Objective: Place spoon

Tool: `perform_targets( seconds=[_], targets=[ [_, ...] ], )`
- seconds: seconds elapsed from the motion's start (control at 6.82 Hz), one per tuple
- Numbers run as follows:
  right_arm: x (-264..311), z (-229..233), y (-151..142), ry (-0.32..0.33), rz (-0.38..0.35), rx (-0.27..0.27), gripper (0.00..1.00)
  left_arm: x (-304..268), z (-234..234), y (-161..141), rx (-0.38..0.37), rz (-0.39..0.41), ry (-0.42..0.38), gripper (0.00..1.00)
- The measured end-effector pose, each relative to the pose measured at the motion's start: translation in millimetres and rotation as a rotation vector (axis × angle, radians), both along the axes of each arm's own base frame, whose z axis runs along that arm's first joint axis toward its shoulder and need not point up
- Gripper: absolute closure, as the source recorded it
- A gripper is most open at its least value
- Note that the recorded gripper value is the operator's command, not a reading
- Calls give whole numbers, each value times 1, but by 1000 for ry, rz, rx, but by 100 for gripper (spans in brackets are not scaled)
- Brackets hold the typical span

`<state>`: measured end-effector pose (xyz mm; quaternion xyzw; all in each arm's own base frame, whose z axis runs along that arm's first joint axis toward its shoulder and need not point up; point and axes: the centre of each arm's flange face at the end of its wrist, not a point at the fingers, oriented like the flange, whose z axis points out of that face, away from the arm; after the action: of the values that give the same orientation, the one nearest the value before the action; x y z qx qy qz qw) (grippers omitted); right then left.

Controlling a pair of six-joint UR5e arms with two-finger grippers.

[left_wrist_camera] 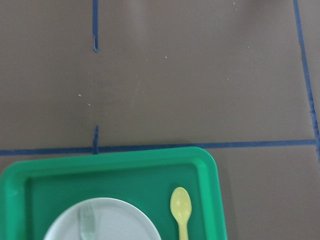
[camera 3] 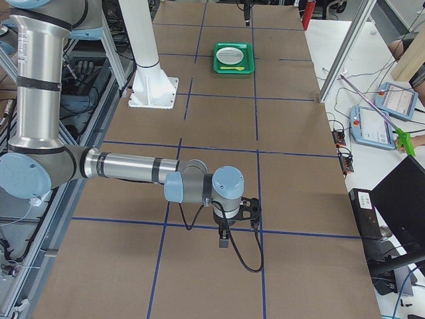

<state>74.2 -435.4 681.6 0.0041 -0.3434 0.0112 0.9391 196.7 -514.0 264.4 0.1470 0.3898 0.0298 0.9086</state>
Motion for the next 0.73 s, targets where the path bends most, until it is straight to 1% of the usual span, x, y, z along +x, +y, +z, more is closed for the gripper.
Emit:
perform_targets(
  seconds=[0.15,0.29,0.44,0.59,0.73],
  targets=[
    [0,0,0,0,0,0,0,-45,38,-9,72,81,-77,0],
    [0,0,0,0,0,0,0,-92,94,-15,81,152,-124,0],
    [0,0,0,0,0,0,0,-137,162,-13,30,180,-134,0],
    [0,0,0,0,-1,0,0,-182,233,1,-36,157,-119,0],
    [0,0,0,0,-1,1,0,-219,292,14,-90,124,-93,0]
  ],
)
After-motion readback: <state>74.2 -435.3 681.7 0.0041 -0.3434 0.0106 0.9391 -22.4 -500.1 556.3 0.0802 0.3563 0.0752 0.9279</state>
